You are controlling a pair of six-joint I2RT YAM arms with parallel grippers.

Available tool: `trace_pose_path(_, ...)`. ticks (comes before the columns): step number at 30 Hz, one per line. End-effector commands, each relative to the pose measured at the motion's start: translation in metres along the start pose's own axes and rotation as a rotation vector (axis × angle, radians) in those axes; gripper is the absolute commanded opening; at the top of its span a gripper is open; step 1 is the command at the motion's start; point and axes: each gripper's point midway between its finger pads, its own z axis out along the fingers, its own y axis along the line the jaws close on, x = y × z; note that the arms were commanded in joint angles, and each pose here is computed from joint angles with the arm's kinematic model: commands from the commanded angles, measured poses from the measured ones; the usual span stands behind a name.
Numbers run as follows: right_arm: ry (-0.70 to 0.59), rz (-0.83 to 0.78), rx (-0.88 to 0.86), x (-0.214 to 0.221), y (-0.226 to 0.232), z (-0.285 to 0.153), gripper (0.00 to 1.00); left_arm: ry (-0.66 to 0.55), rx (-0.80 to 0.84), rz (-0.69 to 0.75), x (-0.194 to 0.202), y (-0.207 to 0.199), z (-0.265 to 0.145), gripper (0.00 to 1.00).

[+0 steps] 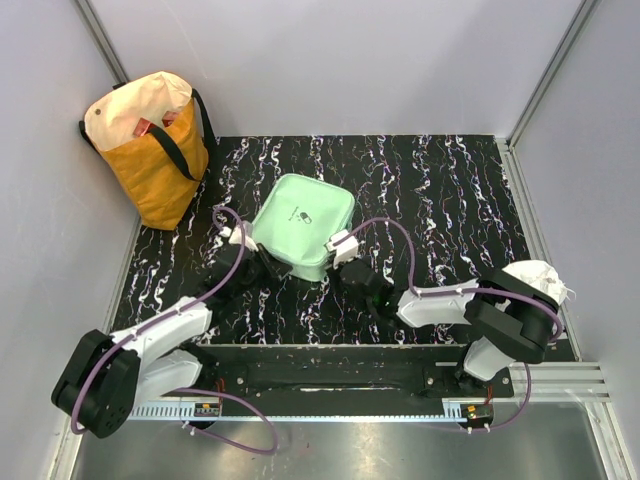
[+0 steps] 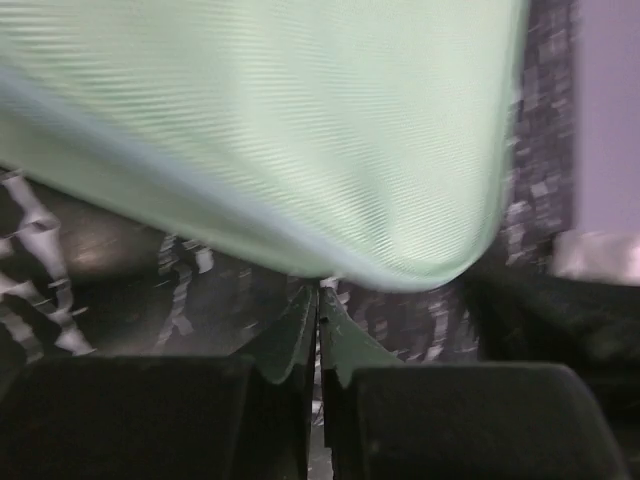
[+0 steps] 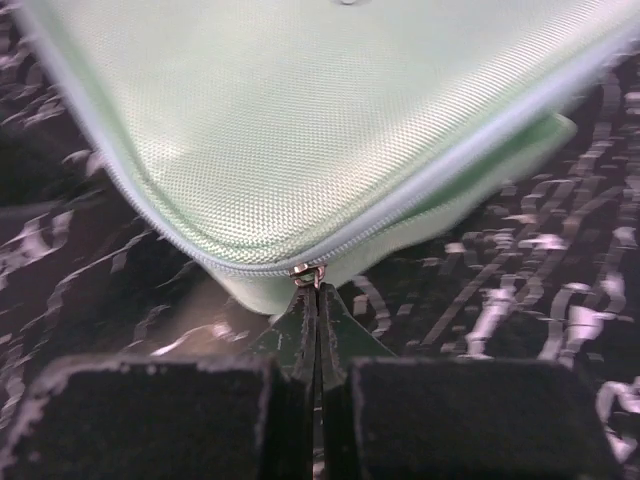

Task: Organize the medicine kit
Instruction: Zip the medicine box at the center of the board.

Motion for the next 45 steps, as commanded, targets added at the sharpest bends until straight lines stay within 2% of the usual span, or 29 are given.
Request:
trace_pose_path(1, -0.144, 0.003, 0.245, -0.050, -0.066, 0.003, 0.00, 0.136, -0.221, 0.176, 0.034, 0.069, -0.014, 0.00)
trace_pose_path(7, -0.122, -0.051, 0.108, -0.056, -0.047, 0.013, 0.00, 0.176, -0.195, 0.202, 0.041, 0.067, -0.015, 0.00)
trace_pose_path(8, -0.128, -0.050, 0.072, -0.058, -0.042, 0.011, 0.00, 0.176, -0.149, 0.202, 0.042, 0.059, -0.015, 0.00)
trace_pose_path(10, -0.110, -0.050, 0.022, -0.055, -0.035, 0.007, 0.00, 0.102, -0.029, 0.187, 0.029, 0.031, -0.022, 0.02)
trace_pose_path(11, -0.091, -0.046, -0.005, -0.051, -0.030, 0.005, 0.00, 0.064, 0.023, 0.184, 0.019, 0.015, -0.026, 0.14)
trace_pose_path(14, -0.056, -0.017, -0.067, -0.040, -0.018, -0.004, 0.00, -0.083, 0.116, 0.229, -0.027, -0.033, -0.048, 0.35)
trace_pose_path(16, -0.055, -0.030, -0.099, -0.034, -0.005, -0.010, 0.00, -0.154, 0.121, 0.286, -0.056, -0.057, -0.057, 0.58)
trace_pose_path(18, -0.053, -0.031, -0.119, -0.029, 0.004, -0.016, 0.00, -0.197, 0.097, 0.342, -0.084, -0.074, -0.055, 0.65)
trace_pose_path(21, -0.060, 0.005, -0.139, -0.026, 0.010, -0.025, 0.00, -0.205, 0.071, 0.386, -0.121, -0.094, -0.026, 0.72)
trace_pose_path(25, -0.059, 0.049, -0.145, -0.020, 0.010, -0.033, 0.00, -0.167, 0.122, 0.407, -0.165, -0.129, 0.038, 0.74)
trace_pose_path(30, -0.057, 0.054, -0.147, -0.017, 0.010, -0.032, 0.00, 0.005, 0.227, 0.459, -0.166, -0.161, 0.135, 0.69)
trace_pose_path(32, -0.065, 0.052, -0.148, -0.019, 0.011, -0.031, 0.00, 0.069, 0.192, 0.495, -0.156, -0.152, 0.170, 0.69)
trace_pose_path(36, -0.072, 0.037, -0.164, -0.023, 0.016, -0.027, 0.00, 0.160, 0.173, 0.592, -0.145, -0.156, 0.209, 0.70)
trace_pose_path(40, -0.069, 0.027, -0.165, -0.020, 0.016, -0.025, 0.00, 0.332, 0.175, 0.629, -0.111, -0.137, 0.243, 0.69)
trace_pose_path(43, -0.064, 0.020, -0.156, -0.018, 0.015, -0.024, 0.00, 0.462, 0.117, 0.643, -0.084, -0.105, 0.249, 0.64)
trace_pose_path(45, -0.064, 0.023, -0.131, -0.018, 0.010, -0.024, 0.00, 0.522, 0.068, 0.691, -0.071, -0.091, 0.250, 0.55)
